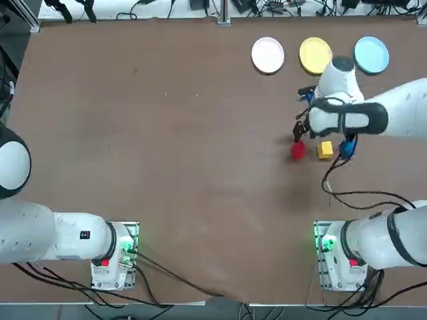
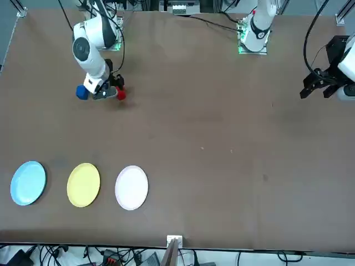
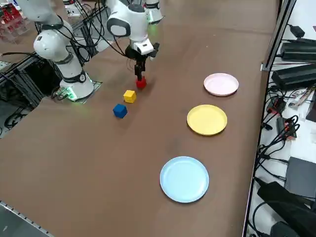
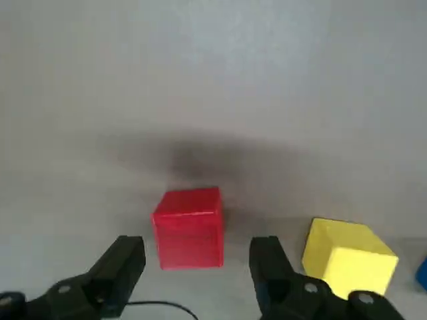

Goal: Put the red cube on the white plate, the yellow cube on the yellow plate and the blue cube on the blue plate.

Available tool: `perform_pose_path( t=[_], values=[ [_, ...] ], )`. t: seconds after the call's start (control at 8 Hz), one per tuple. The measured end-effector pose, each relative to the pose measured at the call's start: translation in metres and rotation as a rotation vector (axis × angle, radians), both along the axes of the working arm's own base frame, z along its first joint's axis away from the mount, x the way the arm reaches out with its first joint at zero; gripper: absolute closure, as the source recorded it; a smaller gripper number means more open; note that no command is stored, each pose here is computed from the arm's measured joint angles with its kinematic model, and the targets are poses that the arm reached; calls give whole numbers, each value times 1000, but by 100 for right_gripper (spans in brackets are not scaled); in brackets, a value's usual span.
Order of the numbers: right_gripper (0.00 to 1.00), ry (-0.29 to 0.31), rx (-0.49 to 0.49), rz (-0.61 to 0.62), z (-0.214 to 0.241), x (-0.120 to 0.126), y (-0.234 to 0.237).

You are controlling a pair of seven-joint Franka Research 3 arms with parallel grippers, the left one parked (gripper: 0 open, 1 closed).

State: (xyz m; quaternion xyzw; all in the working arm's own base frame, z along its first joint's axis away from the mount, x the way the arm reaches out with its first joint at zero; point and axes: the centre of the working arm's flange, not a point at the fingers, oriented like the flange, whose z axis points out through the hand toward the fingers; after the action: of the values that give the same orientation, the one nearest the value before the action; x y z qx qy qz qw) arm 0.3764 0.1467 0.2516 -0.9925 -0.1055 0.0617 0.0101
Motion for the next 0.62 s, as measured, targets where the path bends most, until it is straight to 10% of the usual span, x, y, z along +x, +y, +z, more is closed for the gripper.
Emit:
perform_pose_path(
  t=[0.62],
  values=[
    [4,-4,-4,27,-27,-7,14]
  ],
)
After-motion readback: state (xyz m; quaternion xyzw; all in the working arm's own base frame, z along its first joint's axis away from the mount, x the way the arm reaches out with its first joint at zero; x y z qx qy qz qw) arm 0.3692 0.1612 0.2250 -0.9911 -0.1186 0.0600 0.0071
